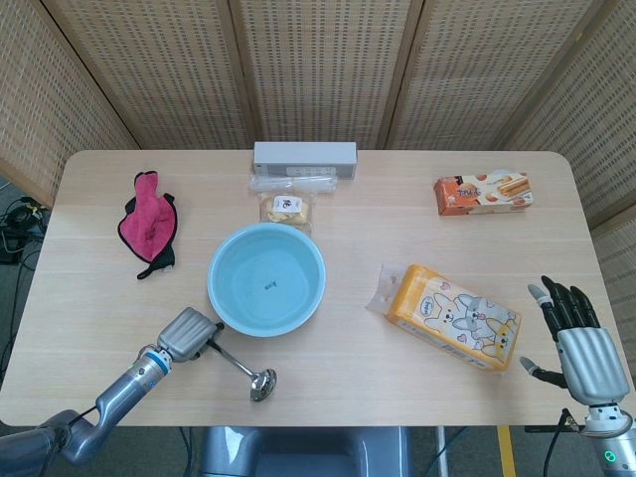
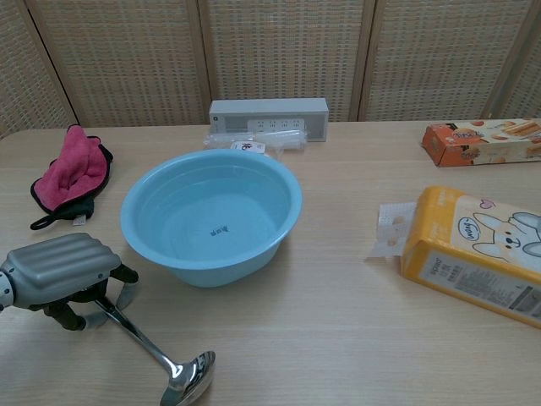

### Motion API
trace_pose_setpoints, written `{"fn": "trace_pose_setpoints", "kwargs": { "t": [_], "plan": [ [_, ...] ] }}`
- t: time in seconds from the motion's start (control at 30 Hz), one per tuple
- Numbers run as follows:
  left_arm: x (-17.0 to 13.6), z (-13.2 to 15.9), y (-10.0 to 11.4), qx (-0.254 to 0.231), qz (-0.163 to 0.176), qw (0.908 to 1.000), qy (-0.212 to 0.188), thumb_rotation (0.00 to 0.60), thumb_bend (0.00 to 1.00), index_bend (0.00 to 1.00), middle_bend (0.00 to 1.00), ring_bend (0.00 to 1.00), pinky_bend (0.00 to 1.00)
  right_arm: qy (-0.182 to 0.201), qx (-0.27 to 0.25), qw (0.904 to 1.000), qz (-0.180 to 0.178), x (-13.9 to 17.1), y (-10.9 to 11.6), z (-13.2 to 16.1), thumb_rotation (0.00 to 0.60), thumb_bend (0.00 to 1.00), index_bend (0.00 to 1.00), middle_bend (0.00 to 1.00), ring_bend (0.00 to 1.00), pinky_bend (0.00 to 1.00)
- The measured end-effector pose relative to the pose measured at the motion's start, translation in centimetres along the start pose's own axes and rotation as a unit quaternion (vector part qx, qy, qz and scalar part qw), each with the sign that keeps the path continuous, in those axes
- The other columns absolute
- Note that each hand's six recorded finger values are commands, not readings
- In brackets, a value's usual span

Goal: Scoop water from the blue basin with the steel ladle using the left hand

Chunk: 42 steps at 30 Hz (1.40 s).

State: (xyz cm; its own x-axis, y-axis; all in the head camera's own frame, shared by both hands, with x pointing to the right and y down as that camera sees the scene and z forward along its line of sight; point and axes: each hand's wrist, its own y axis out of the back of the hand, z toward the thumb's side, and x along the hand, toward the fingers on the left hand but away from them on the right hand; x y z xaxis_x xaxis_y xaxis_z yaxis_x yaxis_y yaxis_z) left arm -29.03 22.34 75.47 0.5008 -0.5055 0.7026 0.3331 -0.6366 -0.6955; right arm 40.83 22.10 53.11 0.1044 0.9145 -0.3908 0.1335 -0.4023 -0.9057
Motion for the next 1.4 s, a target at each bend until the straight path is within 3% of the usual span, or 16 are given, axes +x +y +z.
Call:
{"fn": "trace_pose_setpoints", "kwargs": {
  "t": [0.27,0.47,1.0,1.4],
  "plan": [
    [-0.2,-0.3,0.5,-0.006,0.004,1.0000,0.002,0.600,0.71,0.85,0.98,0.96,1.00,0.001,-0.001,1.0000,0.002,0.0,0.0,0.0,0.600,0.00,0.00,0.00,0.00,0.00],
    [-0.9,-0.7,1.7,-0.014,0.018,0.9997,0.001,0.600,0.75,0.95,0.98,0.96,1.00,0.002,-0.002,1.0000,0.001,0.1,0.0,0.1,0.600,0.00,0.00,0.00,0.00,0.00],
    [-5.0,-2.4,7.5,-0.059,0.050,0.9970,-0.003,0.600,0.83,0.98,0.98,0.96,1.00,0.003,-0.002,1.0000,-0.002,0.2,0.1,0.3,0.600,0.00,0.00,0.00,0.00,0.00],
    [-4.3,-3.5,13.6,-0.095,0.081,0.9920,0.017,0.600,0.85,0.99,0.98,0.96,1.00,0.007,-0.004,0.9999,-0.009,0.1,0.3,0.4,0.600,0.00,0.00,0.00,0.00,0.00]
  ]
}}
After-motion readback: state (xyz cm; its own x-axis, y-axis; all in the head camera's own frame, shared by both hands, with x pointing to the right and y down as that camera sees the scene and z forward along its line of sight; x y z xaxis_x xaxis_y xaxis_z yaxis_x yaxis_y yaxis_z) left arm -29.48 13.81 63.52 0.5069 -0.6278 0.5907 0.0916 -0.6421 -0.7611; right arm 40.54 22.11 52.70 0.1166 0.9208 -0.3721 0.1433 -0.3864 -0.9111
